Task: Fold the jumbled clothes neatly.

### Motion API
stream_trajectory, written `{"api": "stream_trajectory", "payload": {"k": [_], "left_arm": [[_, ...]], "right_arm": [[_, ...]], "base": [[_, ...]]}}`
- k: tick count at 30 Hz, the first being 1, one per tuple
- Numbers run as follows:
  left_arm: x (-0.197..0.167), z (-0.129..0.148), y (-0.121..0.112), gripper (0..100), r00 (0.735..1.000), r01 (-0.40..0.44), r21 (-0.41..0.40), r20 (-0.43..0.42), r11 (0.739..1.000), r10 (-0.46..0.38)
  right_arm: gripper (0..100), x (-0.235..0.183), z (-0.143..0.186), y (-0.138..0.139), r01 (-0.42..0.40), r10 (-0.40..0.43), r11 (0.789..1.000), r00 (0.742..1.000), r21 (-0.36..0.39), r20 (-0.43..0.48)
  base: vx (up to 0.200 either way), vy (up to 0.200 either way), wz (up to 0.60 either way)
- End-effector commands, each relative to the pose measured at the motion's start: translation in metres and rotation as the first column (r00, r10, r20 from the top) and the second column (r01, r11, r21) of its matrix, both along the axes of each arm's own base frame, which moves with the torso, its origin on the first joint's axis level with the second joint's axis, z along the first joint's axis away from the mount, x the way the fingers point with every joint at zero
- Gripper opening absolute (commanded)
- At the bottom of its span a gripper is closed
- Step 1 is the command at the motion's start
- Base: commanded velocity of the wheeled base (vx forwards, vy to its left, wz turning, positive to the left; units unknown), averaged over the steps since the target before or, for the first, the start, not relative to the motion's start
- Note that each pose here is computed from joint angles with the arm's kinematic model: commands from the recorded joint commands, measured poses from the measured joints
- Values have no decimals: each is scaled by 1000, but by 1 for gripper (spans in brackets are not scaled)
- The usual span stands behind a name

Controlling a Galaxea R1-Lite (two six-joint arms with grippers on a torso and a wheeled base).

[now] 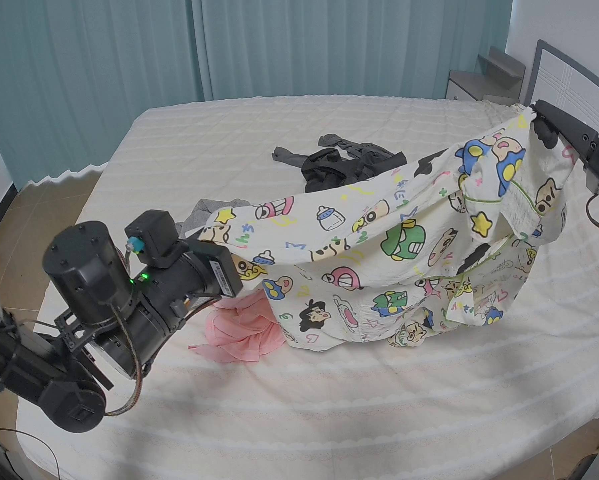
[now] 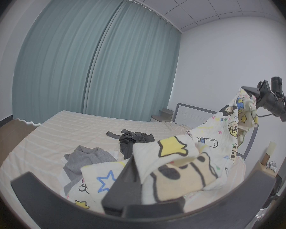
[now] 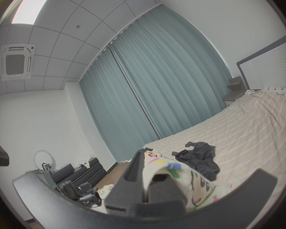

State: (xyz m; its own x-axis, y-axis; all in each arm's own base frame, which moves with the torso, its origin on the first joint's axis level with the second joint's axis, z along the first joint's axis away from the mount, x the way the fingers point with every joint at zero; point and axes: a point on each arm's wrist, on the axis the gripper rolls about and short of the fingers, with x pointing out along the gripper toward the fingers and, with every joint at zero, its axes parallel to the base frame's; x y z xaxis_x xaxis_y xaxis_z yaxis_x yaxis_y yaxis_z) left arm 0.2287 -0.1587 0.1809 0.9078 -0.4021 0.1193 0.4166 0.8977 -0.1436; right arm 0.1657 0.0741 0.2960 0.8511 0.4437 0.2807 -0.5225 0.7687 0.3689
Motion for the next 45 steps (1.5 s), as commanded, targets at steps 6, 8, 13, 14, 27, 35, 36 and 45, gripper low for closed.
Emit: {"api": "stream_trajectory", "payload": {"k": [6,8,13,14,27,35,36,45], "left_arm": [[-42,74,16,0,996,62,-73,65,995,-57],[-50,84,21,0,997,72,-93,37,993,-69],[-70,116,36,0,992,112,-179,-42,977,-122],[-76,121,40,0,988,133,-177,-59,975,-146],[-106,137,65,0,983,166,-53,-77,985,-169],[-110,124,69,0,982,162,-17,-96,987,-163],[-110,124,69,0,982,162,-17,-96,987,-163],[-110,118,70,0,981,161,-10,-108,987,-161]], "right_arm": [[0,-3,-11,-14,70,-70,998,997,-6,-24],[0,-4,-9,-16,76,-76,997,997,-2,-18],[0,-8,-3,-17,71,-71,997,997,10,9],[0,-9,0,-18,71,-71,997,997,13,17],[0,-31,44,-18,13,-28,996,986,92,165],[0,-40,43,-16,-37,22,994,989,101,148],[0,-40,43,-16,-37,22,994,989,101,148],[0,-43,46,-17,-78,60,981,993,175,106]], "base": [[0,0,0],[0,0,0],[0,0,0],[0,0,0],[0,0,0],[0,0,0],[-200,0,0],[-200,0,0]]}}
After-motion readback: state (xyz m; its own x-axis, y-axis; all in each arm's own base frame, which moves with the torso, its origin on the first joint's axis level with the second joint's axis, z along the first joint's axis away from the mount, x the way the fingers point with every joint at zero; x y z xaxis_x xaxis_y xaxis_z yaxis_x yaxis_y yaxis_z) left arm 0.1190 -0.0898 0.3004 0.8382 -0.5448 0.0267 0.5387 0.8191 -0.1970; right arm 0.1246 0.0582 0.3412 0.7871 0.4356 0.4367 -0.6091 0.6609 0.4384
